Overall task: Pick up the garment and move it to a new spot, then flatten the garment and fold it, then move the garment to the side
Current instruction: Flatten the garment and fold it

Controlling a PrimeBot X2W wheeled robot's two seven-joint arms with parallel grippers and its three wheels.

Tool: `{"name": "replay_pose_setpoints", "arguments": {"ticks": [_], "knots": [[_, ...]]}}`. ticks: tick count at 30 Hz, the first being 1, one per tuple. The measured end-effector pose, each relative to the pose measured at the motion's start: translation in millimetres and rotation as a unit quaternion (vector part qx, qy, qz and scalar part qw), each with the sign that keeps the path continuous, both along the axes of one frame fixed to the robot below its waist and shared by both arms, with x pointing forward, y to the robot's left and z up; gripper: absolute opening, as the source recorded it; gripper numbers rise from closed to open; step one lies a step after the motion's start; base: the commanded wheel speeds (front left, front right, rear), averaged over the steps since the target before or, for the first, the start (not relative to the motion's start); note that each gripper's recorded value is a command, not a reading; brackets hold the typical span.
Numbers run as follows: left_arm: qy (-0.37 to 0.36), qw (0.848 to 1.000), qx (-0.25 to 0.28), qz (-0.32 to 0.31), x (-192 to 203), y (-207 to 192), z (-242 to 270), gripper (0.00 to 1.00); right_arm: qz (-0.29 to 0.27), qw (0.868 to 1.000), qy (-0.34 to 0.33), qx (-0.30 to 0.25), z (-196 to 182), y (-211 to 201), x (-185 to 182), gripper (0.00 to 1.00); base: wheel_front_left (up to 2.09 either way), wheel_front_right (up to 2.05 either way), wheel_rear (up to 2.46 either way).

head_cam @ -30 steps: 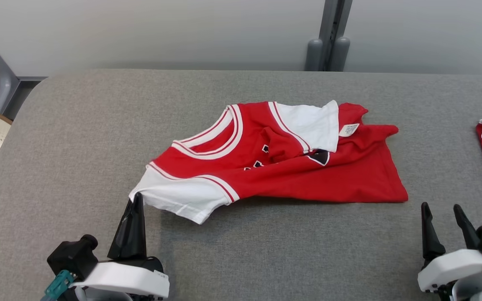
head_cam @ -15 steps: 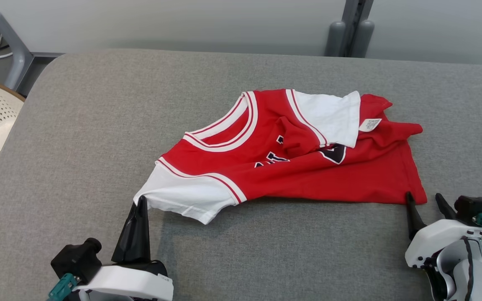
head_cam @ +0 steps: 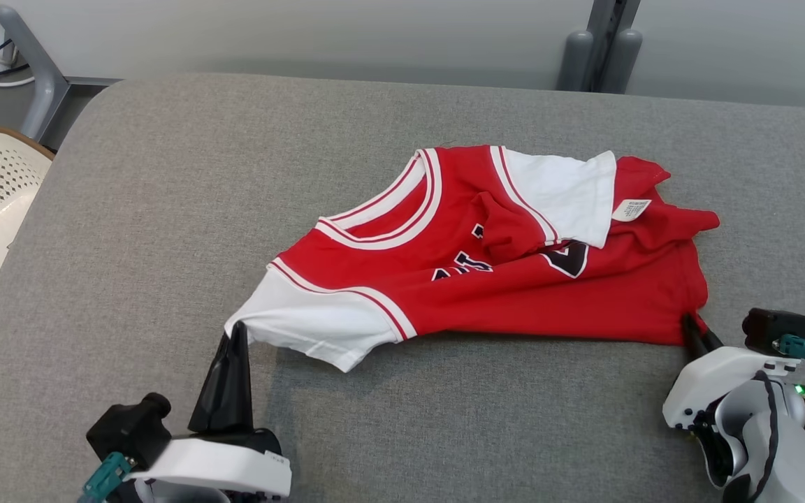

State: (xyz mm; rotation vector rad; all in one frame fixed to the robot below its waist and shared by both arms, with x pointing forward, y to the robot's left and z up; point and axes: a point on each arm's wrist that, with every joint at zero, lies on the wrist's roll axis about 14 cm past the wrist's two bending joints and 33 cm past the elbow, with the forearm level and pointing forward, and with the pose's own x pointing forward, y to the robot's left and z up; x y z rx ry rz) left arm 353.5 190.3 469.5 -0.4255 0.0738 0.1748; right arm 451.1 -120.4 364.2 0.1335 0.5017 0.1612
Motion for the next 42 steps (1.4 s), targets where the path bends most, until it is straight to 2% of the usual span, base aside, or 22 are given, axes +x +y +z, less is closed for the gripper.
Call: {"name": "replay_pose_setpoints", "arguments": {"ticks": [4, 8, 11, 16, 19, 24, 30, 34, 37, 39, 42], "knots": [[-0.026, 1.0, 0.001, -0.008, 7.8, -2.2, 12.9, 0.0, -0.018, 0.999, -0.03, 0.033, 13.9, 2.4, 8.2, 0.0, 0.0, 0.0, 0.0], [-0.061, 0.998, 0.002, -0.018, 18.0, -5.7, 32.0, 0.0, -0.029, 0.993, -0.084, 0.077, 44.7, 9.0, 21.5, 0.0, 0.0, 0.0, 0.0], [-0.102, 0.994, -0.002, -0.03, 29.1, -10.5, 55.6, 0.0, -0.035, 0.985, -0.131, 0.108, 75.0, 10.7, 29.4, 0.0, 0.0, 0.0, 0.0], [-0.184, 0.981, -0.02, -0.052, 42.4, -18.2, 104.2, 0.0, -0.045, 0.962, -0.213, 0.162, 133.9, -1.1, 32.9, 0.0, 0.0, 0.0, 0.0], [-0.233, 0.97, -0.044, -0.057, 45.1, -19.1, 135.5, 0.0, -0.046, 0.947, -0.259, 0.184, 169.2, -14.2, 26.3, 0.0, 0.0, 0.0, 0.0], [-0.32, 0.941, -0.07, -0.08, 37.6, -25.7, 196.9, 0.0, -0.041, 0.92, -0.333, 0.204, 227.3, -34.9, 3.9, 0.0, 0.0, 0.0, 0.0], [-0.399, 0.907, -0.066, -0.12, 16.5, -38.3, 260.4, 0.0, -0.039, 0.881, -0.421, 0.21, 295.6, -56.9, -35.6, 0.0, 0.0, 0.0, 0.0], [-0.45, 0.877, -0.046, -0.164, 0.4, -54.7, 304.8, 0.0, -0.038, 0.862, -0.466, 0.199, 330.5, -65.8, -62.9, 0.0, 0.0, 0.0, 0.0], [-0.459, 0.868, -0.031, -0.187, 2.8, -64.0, 318.4, 0.0, -0.036, 0.862, -0.466, 0.196, 334.0, -64.7, -65.9, 0.0, 0.0, 0.0, 0.0], [-0.454, 0.868, -0.024, -0.2, 12.4, -69.5, 321.1, 0.0, -0.037, 0.871, -0.451, 0.194, 326.7, -63.1, -60.0, 0.0, 0.0, 0.0, 0.0], [-0.418, 0.882, -0.019, -0.217, 44.0, -76.5, 310.1, 0.0, -0.034, 0.884, -0.423, 0.199, 312.2, -56.5, -39.7, 0.0, 0.0, 0.0, 0.0]]}}
